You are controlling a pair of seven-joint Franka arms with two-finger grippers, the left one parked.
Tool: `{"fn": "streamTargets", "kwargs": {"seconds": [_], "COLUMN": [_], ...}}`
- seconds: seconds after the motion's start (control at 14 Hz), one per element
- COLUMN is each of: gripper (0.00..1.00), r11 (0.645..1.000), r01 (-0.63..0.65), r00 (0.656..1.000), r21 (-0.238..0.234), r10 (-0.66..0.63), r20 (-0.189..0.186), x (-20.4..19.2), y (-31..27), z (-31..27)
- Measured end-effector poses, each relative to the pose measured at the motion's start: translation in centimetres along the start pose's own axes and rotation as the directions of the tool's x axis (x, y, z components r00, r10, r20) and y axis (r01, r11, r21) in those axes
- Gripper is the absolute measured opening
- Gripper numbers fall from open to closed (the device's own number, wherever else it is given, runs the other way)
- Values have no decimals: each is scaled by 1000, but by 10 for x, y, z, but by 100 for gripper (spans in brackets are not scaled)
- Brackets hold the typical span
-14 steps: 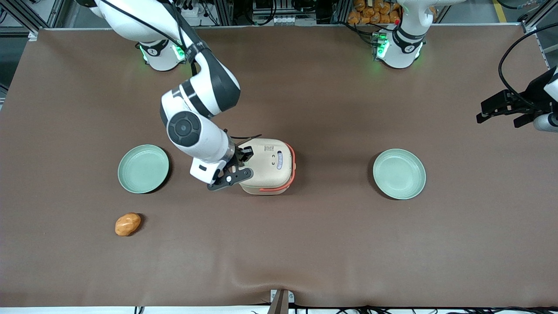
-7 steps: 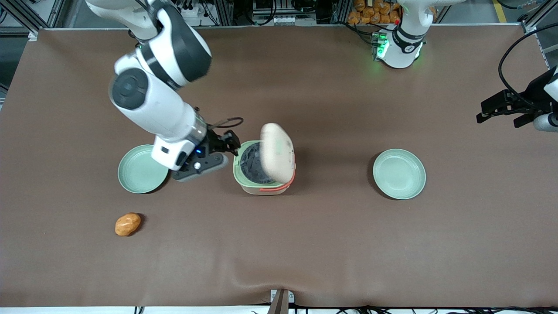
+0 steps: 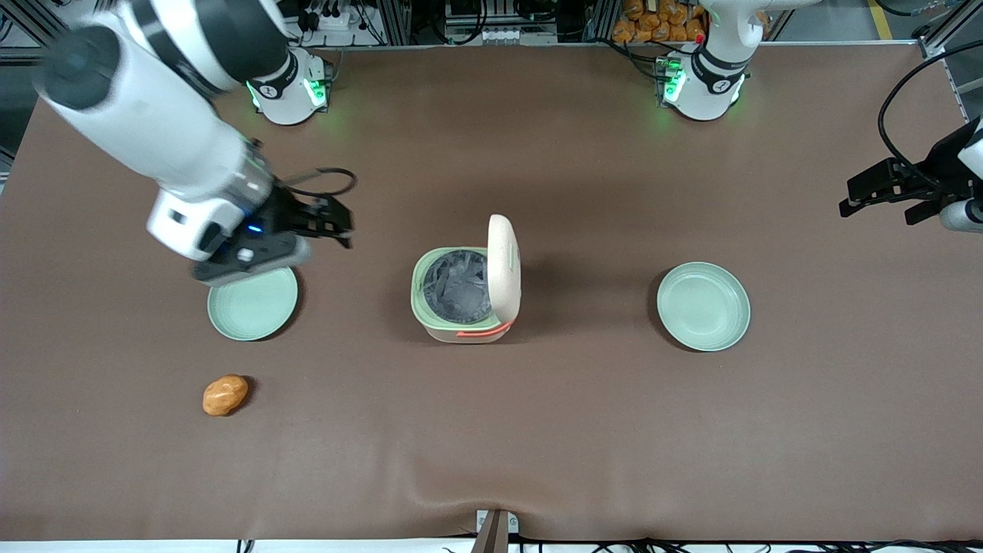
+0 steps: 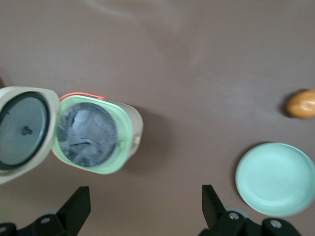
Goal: Press rice cooker button with right arm
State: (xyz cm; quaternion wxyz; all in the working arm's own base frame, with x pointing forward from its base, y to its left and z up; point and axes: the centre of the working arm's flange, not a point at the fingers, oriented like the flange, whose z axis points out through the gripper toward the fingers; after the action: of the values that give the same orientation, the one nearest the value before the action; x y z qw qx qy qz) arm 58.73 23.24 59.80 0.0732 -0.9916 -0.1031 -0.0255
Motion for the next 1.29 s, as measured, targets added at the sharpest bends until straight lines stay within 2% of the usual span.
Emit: {"fn": "streamTargets", "kwargs": {"seconds": [0.21, 0.43, 0.57, 0.86, 1.29], "gripper": [100, 100, 100, 100, 100], "r11": [996, 984, 974, 955, 957], "r01": [-91, -177, -218, -270, -259], "r00": [996, 983, 973, 957, 957], "r21": [-14, -32, -58, -124, -133], "r10": [91, 178, 222, 280, 273], "r20": [-1, 49, 57, 70, 100], "x": [-20, -45, -58, -71, -76], "y": [62, 117, 141, 176, 203], "z": [-48, -76, -88, -88, -79]}}
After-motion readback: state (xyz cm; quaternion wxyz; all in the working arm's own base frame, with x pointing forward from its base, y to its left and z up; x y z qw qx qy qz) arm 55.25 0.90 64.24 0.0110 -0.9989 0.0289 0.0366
